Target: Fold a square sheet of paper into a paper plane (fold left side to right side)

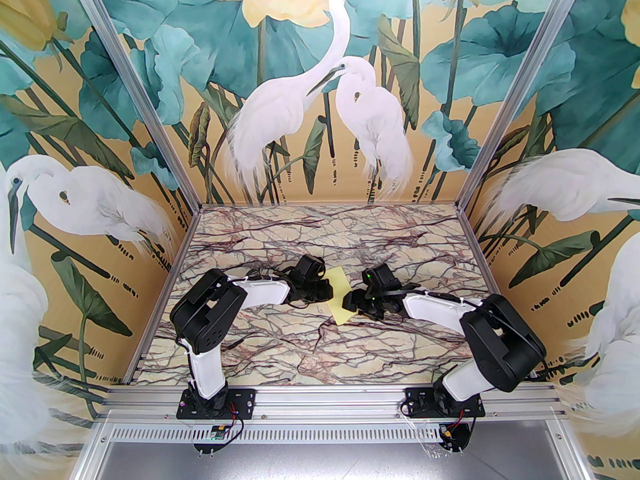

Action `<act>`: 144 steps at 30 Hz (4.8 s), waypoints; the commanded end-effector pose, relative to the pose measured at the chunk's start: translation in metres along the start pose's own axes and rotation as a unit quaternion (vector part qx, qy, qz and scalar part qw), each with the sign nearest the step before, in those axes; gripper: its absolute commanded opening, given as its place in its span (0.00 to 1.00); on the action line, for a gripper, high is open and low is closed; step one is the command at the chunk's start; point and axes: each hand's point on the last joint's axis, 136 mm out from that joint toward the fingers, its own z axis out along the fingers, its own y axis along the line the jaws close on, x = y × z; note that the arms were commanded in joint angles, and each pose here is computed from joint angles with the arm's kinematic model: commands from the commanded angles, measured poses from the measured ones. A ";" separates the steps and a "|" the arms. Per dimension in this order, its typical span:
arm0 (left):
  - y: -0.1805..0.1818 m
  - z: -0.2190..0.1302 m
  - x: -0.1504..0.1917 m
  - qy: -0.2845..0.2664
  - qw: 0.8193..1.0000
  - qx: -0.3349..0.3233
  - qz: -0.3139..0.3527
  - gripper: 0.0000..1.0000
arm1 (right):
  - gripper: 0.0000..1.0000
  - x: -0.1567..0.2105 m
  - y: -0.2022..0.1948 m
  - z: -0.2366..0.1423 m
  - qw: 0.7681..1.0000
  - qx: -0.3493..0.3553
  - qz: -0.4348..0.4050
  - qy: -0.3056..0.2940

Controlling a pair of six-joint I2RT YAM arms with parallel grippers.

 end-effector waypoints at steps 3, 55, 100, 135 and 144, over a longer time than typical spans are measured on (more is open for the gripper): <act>0.011 0.012 0.020 0.036 0.999 -0.017 0.003 0.11 | 0.63 -0.001 0.014 -0.011 1.000 -0.024 -0.002 -0.013; 0.014 0.013 -0.045 0.007 0.999 -0.030 0.012 0.22 | 0.57 -0.010 0.027 -0.005 0.997 -0.060 -0.038 -0.019; -0.055 -0.029 0.031 0.003 0.986 0.137 -0.091 0.26 | 0.00 -0.021 0.014 0.013 0.999 -0.037 -0.022 -0.022; -0.050 0.005 0.048 0.030 0.976 0.161 -0.141 0.19 | 0.00 -0.020 0.017 0.011 0.998 -0.048 -0.019 -0.024; -0.056 -0.004 0.041 0.009 0.973 0.181 -0.140 0.00 | 0.00 -0.019 0.016 0.010 0.998 -0.046 -0.019 -0.024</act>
